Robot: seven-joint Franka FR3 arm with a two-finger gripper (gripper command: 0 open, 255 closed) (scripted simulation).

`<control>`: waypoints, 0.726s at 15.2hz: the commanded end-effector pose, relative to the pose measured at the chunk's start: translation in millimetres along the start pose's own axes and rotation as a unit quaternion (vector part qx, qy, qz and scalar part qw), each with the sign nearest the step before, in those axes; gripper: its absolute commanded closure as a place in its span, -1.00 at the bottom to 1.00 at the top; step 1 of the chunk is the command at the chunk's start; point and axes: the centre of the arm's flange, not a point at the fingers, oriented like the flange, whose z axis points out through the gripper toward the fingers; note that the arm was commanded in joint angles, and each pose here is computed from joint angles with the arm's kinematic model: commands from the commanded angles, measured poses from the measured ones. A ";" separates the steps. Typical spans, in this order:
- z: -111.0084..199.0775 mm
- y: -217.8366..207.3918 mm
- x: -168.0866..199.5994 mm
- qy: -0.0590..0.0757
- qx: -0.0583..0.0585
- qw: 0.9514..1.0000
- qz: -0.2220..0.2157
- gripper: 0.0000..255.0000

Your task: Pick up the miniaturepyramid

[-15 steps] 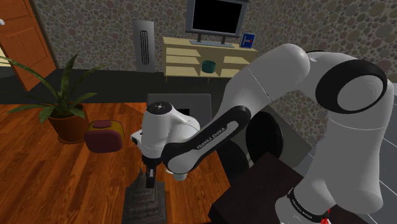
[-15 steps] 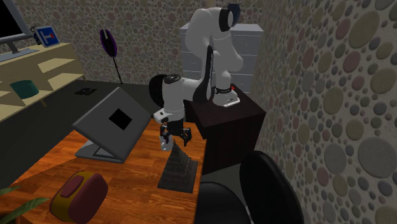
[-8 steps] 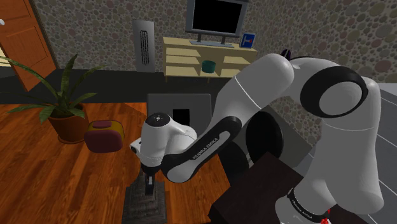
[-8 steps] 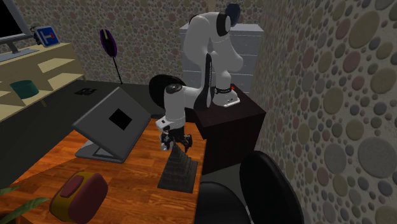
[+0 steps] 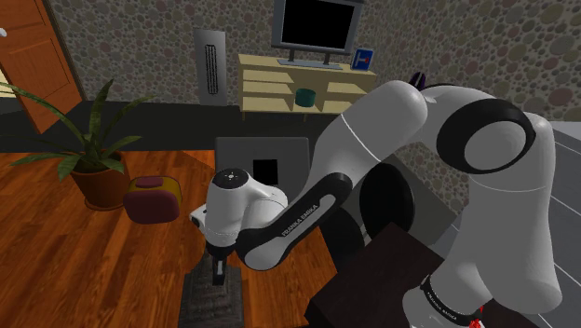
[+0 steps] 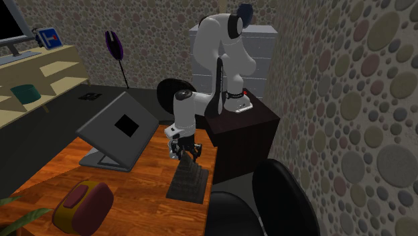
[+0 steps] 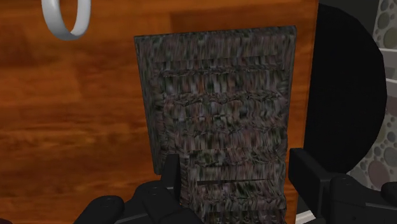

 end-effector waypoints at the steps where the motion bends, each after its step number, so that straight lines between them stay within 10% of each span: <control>1: 0.3 1.1 0.1 0.000 0.000 1.000 0.001 1.00; 11: -36.7 1.5 4.0 0.000 0.000 1.000 0.001 1.00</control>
